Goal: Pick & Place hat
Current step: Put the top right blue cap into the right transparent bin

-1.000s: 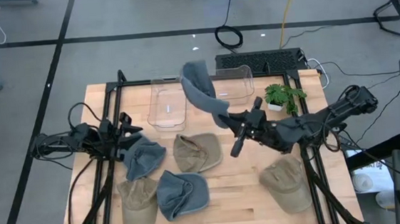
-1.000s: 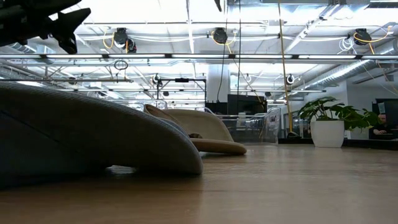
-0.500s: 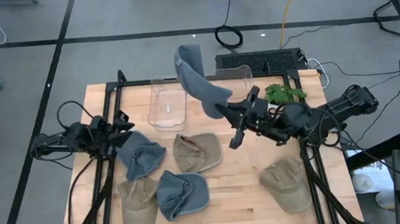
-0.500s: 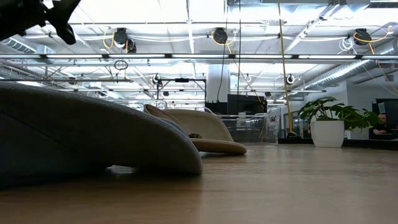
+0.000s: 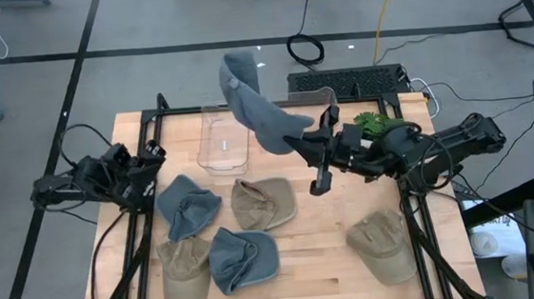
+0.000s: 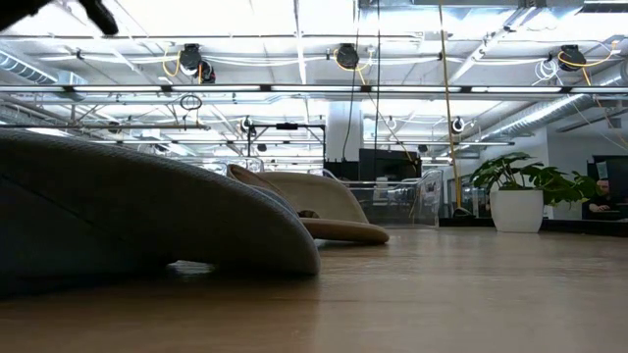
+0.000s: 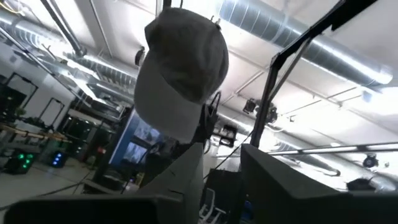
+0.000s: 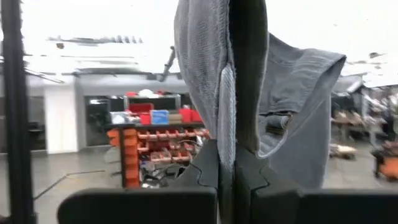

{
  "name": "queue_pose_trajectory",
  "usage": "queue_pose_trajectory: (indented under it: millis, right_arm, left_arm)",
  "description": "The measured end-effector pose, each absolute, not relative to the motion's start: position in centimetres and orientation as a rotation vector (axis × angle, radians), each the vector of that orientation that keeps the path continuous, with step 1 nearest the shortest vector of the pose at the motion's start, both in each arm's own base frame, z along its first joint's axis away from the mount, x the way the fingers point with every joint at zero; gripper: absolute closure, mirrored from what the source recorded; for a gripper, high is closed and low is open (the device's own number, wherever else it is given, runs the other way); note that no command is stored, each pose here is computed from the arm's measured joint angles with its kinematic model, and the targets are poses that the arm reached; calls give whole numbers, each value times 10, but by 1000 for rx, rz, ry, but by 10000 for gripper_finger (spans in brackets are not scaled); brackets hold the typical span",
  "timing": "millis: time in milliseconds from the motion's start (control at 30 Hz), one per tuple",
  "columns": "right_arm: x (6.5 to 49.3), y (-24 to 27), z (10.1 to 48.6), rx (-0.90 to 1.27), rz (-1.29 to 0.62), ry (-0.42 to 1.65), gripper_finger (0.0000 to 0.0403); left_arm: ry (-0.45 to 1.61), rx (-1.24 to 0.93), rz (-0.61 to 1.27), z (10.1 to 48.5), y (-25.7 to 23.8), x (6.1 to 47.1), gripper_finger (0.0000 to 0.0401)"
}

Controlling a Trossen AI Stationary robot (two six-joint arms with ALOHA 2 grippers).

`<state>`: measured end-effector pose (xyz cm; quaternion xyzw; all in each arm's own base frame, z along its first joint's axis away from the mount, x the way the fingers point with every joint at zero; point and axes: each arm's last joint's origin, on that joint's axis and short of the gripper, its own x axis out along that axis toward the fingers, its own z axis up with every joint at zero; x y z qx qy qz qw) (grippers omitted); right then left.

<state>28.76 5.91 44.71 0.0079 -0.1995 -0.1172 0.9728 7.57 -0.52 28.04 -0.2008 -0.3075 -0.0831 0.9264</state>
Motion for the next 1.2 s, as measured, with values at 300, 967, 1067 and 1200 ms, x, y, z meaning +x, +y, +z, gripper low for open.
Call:
queue_pose_trajectory:
  millis: [300,967,1067,1200]
  right_arm:
    - [283,53,460,-48,-147,-552,403]
    - [269,54,498,-172,51,-746,403]
    - [269,54,497,-175,52,-740,403]
    - [269,55,498,-189,90,-747,403]
  left_arm:
    - [-617,-389,-161,347,-7,99,303]
    - [-539,-491,-94,418,-4,195,297]
    - [-535,-536,-94,423,-1,207,297]
    - [-532,-562,-136,428,2,221,282]
